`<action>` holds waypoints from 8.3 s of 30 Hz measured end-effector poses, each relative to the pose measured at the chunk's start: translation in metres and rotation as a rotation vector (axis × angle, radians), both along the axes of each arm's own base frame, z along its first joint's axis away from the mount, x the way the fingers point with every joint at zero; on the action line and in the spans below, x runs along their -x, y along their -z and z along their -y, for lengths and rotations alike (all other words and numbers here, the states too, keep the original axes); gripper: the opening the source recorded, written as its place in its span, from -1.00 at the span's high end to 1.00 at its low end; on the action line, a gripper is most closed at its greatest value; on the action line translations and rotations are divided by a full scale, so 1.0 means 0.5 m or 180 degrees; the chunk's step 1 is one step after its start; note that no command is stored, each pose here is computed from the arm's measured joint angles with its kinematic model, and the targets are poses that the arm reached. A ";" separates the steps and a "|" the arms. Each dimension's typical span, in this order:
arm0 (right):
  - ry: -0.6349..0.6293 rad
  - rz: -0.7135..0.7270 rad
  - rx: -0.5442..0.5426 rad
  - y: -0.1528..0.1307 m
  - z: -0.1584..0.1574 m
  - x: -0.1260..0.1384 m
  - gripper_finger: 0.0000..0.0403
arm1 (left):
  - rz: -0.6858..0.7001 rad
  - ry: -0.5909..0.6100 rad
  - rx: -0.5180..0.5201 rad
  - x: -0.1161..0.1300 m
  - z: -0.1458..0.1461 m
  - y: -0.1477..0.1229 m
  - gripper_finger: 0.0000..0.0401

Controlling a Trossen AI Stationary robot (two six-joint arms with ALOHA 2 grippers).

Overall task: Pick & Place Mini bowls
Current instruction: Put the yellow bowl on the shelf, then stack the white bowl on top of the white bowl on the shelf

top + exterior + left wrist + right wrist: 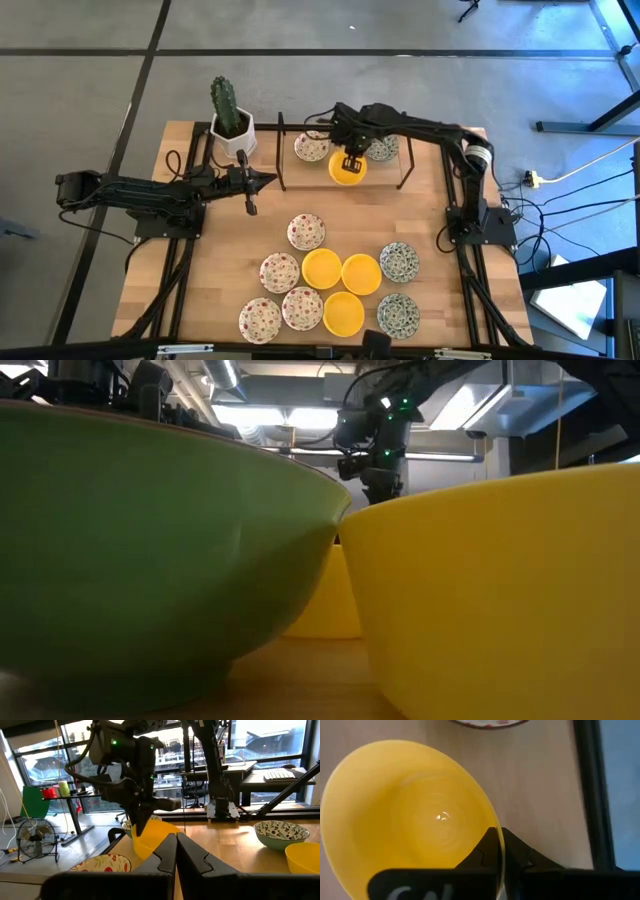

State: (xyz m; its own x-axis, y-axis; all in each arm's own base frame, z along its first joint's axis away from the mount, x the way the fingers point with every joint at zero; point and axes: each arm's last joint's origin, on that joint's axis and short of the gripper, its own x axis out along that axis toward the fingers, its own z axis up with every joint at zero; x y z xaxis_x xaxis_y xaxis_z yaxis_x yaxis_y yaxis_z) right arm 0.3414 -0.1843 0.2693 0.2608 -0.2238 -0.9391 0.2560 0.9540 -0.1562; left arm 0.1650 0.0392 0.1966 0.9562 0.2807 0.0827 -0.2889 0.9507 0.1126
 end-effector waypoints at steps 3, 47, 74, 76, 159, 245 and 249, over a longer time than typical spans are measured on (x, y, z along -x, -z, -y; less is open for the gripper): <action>0.0036 -0.0009 -0.0006 0.009 0.003 -0.005 0.96 | 0.0001 0.0001 0.0000 0.000 0.000 0.000 0.96; 0.0004 0.0222 0.0405 -0.100 0.000 0.000 0.54 | 0.0004 0.0002 -0.0001 0.000 0.000 0.000 0.96; -0.2111 0.3780 0.0149 -0.183 -0.393 0.411 0.97 | 0.0044 -0.0028 -0.0116 0.000 0.000 -0.005 0.97; -0.1944 0.3864 0.0315 -0.134 -0.386 0.435 0.94 | 0.0099 -0.0101 -0.0122 0.001 -0.001 -0.008 0.98; -0.1399 0.4071 0.0284 0.075 -0.372 0.484 0.97 | -0.4603 -0.0129 0.1983 -0.165 0.520 0.024 -0.01; -0.1398 0.4097 0.0295 0.073 -0.372 0.484 0.90 | -0.2313 -0.1185 0.0825 -0.334 -0.174 -0.487 0.95; -0.1400 0.4092 0.0294 0.073 -0.372 0.484 0.90 | -0.2819 -0.1189 0.1241 -0.356 -0.259 -0.419 0.95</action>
State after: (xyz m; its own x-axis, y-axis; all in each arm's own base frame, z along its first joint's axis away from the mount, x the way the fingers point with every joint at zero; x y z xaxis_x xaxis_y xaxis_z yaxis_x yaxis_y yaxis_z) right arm 0.0992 0.0017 0.2327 0.9979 0.0557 0.0329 -0.0518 0.9929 -0.1070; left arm 0.3428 0.1688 0.4059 0.4767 0.4283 -0.7677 -0.5362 0.8337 0.1321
